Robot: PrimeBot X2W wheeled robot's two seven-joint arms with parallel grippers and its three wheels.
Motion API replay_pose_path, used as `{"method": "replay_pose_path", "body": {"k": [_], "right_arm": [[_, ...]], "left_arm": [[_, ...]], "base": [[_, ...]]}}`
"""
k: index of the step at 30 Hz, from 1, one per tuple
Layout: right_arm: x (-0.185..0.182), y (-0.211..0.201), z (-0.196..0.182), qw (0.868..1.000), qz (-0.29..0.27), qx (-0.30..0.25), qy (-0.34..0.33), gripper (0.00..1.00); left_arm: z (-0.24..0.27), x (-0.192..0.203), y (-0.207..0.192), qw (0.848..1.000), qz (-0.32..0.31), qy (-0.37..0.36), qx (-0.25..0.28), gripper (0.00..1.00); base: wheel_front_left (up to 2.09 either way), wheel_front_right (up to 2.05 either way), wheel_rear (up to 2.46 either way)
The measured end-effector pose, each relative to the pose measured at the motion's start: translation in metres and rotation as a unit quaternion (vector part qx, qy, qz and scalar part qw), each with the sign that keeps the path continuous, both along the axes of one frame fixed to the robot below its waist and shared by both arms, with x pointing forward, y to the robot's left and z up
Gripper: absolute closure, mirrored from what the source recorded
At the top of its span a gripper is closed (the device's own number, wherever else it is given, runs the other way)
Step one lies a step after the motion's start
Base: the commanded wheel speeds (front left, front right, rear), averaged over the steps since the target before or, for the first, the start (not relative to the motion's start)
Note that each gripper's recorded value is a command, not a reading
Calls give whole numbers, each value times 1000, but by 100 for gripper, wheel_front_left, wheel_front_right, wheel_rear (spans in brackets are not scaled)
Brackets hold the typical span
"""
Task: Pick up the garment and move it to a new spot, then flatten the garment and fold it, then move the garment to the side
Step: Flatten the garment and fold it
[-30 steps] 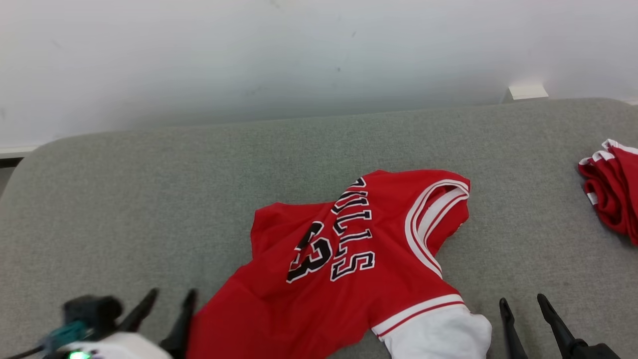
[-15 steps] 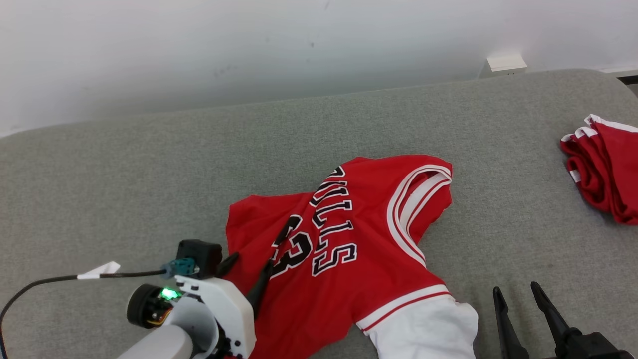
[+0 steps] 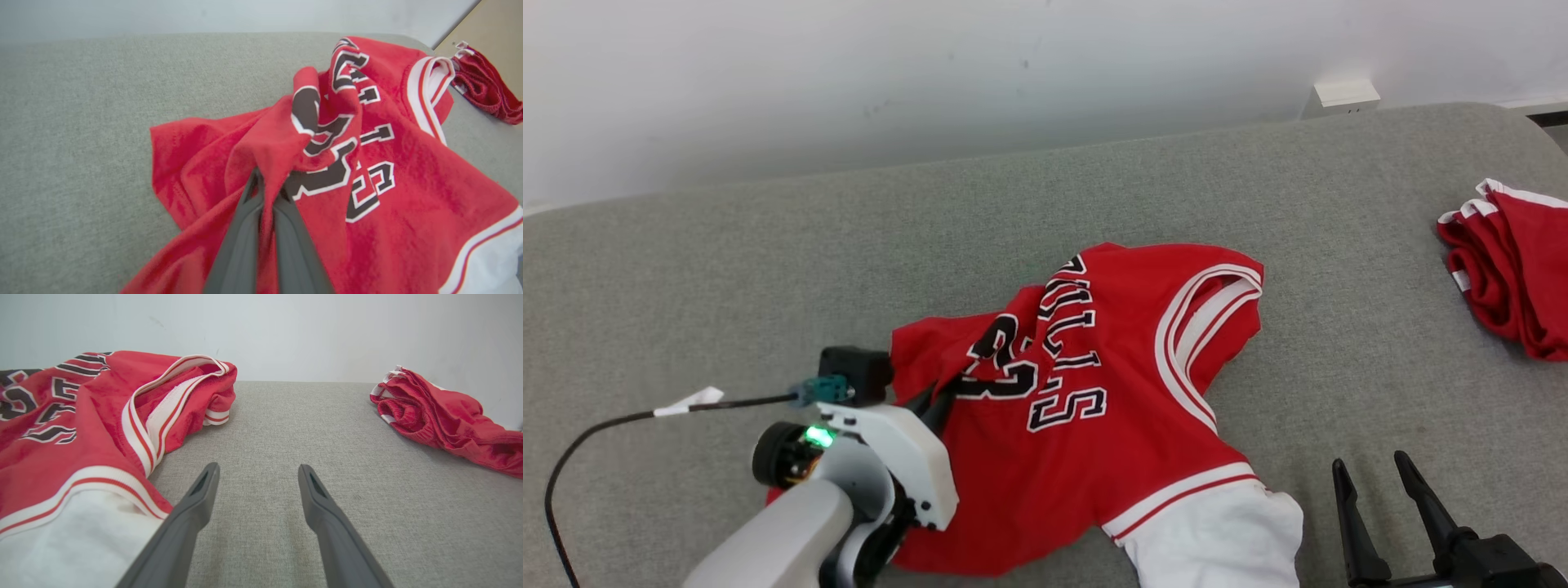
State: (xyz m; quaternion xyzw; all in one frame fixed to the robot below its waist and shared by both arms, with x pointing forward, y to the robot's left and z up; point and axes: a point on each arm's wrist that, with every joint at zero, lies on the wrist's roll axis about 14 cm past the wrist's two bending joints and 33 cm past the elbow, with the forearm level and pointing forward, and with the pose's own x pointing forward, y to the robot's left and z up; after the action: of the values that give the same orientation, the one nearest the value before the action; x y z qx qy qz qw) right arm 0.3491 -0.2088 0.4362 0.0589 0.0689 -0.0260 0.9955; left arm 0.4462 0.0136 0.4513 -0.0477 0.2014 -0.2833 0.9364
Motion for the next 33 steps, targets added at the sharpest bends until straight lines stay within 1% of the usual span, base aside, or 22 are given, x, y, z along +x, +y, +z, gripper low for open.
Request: {"method": "replay_pose_path", "body": {"k": [2, 4, 7, 13, 16, 17, 18, 19, 22, 26, 30, 33], "right_arm": [[0, 0, -1, 1000, 1, -1, 1, 0], [-1, 1, -1, 1000, 2, -2, 2, 0], [0, 2, -2, 1000, 5, -5, 5, 0], [0, -1, -2, 1000, 3, -13, 7, 0], [0, -4, -2, 1000, -2, -15, 7, 0], [-1, -5, -3, 1000, -4, -15, 9, 0], [-2, -6, -3, 1000, -5, -15, 9, 0], [-3, -7, -3, 1000, -6, -15, 9, 0], [-4, -10, -1, 1000, -12, -14, 6, 0], [-7, -12, 2, 1000, -17, -13, 1, 0], [-10, -16, 9, 1000, -24, -12, -10, 0], [-14, -17, 12, 999, -27, -11, -16, 0]], "left_arm": [[8, 9, 0, 1000, 9, -7, -11, 100], [16, 19, -1, 999, 21, -6, -34, 100], [18, 33, 0, 998, 33, -2, -44, 100], [14, 59, 3, 998, 51, -2, -30, 100], [17, 75, 5, 997, 67, -15, -35, 100], [18, 83, 7, 996, 78, -25, -35, 70], [16, 86, 10, 996, 81, -29, -27, 53], [13, 86, 10, 996, 81, -30, -21, 0], [5, 85, 13, 996, 82, -29, -16, 0], [13, 83, 18, 994, 88, -57, -19, 0], [23, 72, 24, 992, 90, -87, -23, 0], [35, 58, 19, 991, 73, -110, -28, 0]], "base": [[0, 0, 0], [0, 0, 0], [0, 0, 0], [0, 0, 0], [0, 0, 0], [0, 0, 0], [0, 0, 0], [0, 0, 0], [0, 0, 0], [0, 0, 0], [0, 0, 0], [0, 0, 0]]}}
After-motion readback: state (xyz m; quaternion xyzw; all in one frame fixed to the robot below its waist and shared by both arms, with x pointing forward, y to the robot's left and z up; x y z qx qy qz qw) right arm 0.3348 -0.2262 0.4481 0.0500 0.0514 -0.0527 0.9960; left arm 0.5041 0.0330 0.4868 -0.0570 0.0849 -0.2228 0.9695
